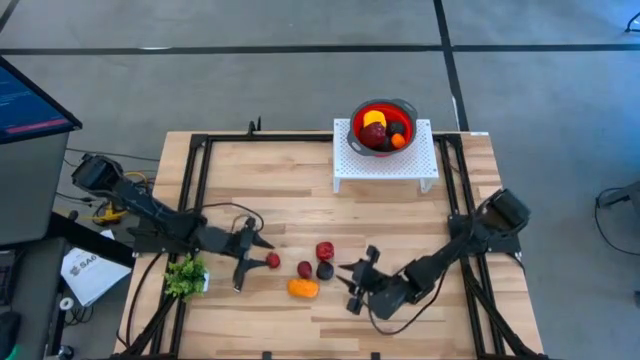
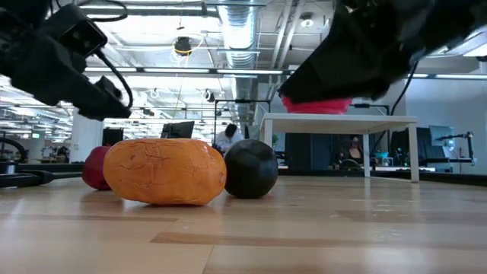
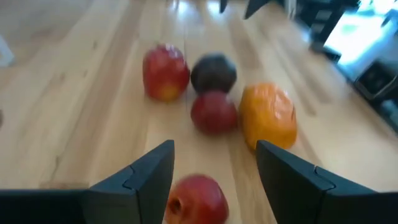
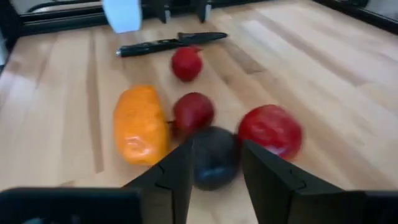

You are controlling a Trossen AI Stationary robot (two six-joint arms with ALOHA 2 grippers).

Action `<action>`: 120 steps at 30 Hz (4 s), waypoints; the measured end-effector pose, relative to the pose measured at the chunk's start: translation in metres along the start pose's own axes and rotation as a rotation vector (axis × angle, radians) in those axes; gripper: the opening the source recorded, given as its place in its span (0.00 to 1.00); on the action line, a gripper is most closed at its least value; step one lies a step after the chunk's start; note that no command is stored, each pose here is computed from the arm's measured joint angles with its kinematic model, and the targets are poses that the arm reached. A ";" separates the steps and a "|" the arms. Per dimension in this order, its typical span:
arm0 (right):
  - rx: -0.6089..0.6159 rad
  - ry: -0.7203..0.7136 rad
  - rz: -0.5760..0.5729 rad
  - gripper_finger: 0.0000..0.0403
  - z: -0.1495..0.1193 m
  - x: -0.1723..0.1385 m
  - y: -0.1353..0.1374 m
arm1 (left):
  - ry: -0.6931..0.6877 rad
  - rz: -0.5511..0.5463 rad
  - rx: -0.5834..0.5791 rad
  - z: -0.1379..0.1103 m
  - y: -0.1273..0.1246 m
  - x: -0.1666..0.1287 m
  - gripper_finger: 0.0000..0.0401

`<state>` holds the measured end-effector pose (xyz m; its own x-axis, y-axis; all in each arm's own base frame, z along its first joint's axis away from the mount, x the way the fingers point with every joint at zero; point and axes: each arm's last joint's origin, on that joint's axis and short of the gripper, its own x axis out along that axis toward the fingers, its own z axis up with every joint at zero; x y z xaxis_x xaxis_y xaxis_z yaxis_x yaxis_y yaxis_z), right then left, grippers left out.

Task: Pick & Place Fruit
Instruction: Put the left red pomegranate into the orange strainer bowl on the shelf, then put the red apple into the orange strainer bowl on the shelf

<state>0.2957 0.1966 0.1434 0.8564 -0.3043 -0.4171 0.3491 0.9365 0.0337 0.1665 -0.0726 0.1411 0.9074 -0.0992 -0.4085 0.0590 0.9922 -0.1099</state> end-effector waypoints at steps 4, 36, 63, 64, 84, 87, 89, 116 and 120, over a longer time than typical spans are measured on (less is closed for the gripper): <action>-0.003 -0.008 0.025 0.42 -0.018 0.006 0.010 | 0.096 0.036 0.003 0.005 -0.014 -0.002 0.54; 0.028 -0.183 -0.138 0.67 -0.022 -0.001 0.016 | 0.287 0.249 -0.362 -0.024 -0.018 0.042 0.73; 0.039 -0.090 0.100 0.08 -0.027 -0.013 0.031 | -0.151 0.254 0.035 0.115 0.022 0.062 0.43; 0.039 -0.091 0.100 0.04 -0.027 -0.013 0.031 | -0.164 0.256 0.057 0.124 0.028 0.063 0.43; 0.103 -0.127 0.086 0.01 -0.016 -0.003 0.026 | -0.255 0.492 0.107 0.295 0.187 0.138 0.44; 0.109 -0.130 0.089 0.00 -0.016 -0.003 0.027 | -0.293 0.548 0.044 0.308 0.216 0.135 0.44; 0.109 -0.130 0.089 0.00 -0.016 -0.003 0.027 | -0.304 0.567 -0.004 0.314 0.234 0.132 0.44; 0.110 -0.134 0.079 0.00 -0.014 0.000 0.025 | -0.209 0.452 -0.247 0.273 0.319 0.169 0.59; 0.110 -0.134 0.078 0.00 -0.014 0.001 0.024 | -0.208 0.454 -0.245 0.273 0.318 0.169 0.62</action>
<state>0.2993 0.2217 0.1312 0.9228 -0.2590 -0.2852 0.3131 0.9355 0.1635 0.4524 0.2467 0.2839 0.8835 0.3761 -0.2792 -0.4334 0.8826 -0.1824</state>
